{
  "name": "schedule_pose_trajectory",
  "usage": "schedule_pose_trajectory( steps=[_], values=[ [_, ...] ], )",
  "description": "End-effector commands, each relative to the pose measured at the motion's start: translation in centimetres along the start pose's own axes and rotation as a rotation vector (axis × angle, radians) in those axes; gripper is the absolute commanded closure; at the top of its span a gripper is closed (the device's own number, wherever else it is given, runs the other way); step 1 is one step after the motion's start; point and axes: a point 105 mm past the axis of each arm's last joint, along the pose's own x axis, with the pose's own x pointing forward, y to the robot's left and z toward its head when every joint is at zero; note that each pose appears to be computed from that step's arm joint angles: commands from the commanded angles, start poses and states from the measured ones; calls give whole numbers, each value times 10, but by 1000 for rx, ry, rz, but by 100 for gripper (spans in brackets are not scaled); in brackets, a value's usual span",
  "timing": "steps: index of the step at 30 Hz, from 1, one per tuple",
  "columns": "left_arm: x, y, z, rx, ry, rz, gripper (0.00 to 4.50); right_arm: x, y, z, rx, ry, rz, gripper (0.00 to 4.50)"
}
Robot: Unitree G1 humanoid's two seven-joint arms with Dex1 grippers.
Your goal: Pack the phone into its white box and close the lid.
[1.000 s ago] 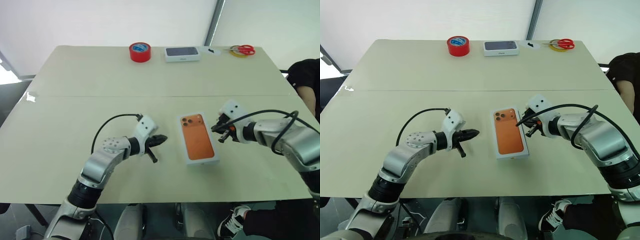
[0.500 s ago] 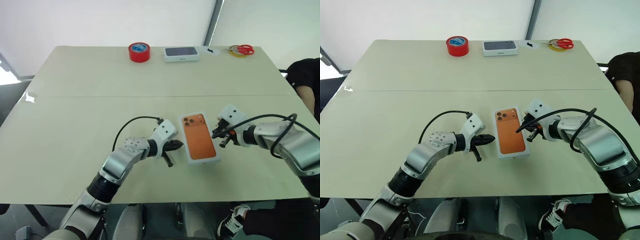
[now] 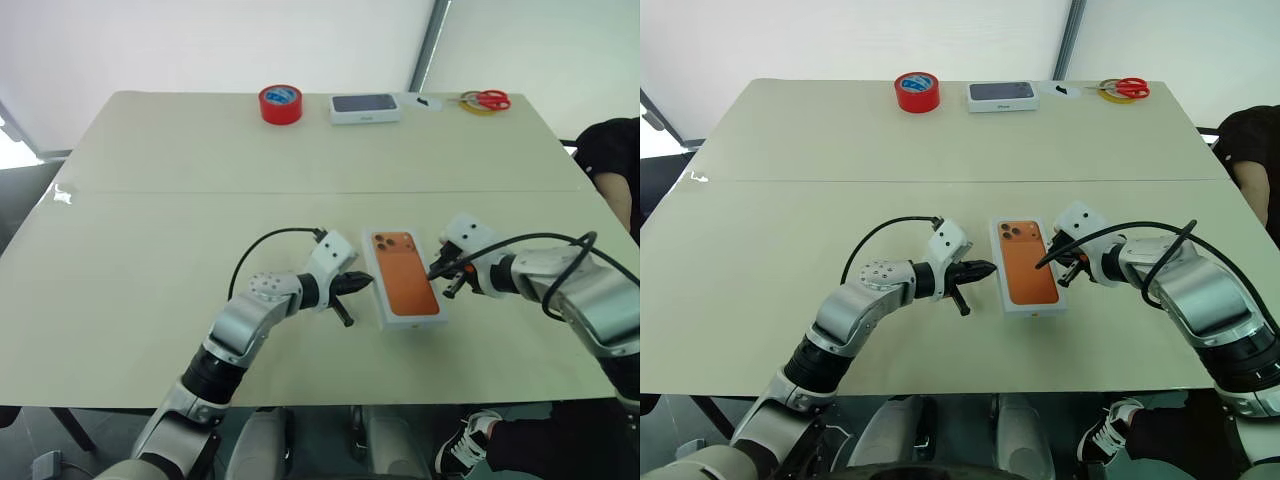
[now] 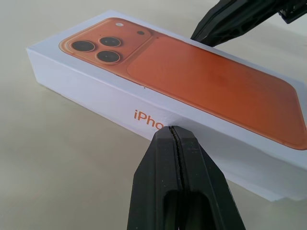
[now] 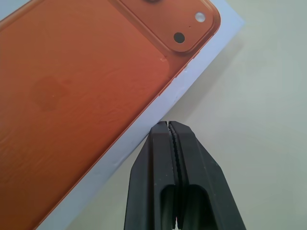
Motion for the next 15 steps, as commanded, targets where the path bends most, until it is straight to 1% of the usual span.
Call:
schedule_pose_trajectory(
  steps=[1,5,8,11,14,15],
  values=[
    [1,-5,13,25,-49,-14,450,-7,1,12,-32,-47,-7,446],
    [-6,4,10,15,-46,15,450,-13,-8,13,-45,-54,-41,446],
    [-13,13,16,-6,-84,47,450,-22,-11,16,-54,-84,-30,446],
    [-15,23,31,-39,-151,82,450,-30,-4,14,-75,-110,22,446],
    [-12,22,40,-42,-183,74,450,-33,6,13,-77,-133,74,446],
    [-9,20,41,-42,-178,66,450,-34,14,12,-64,-145,113,446]
  ],
)
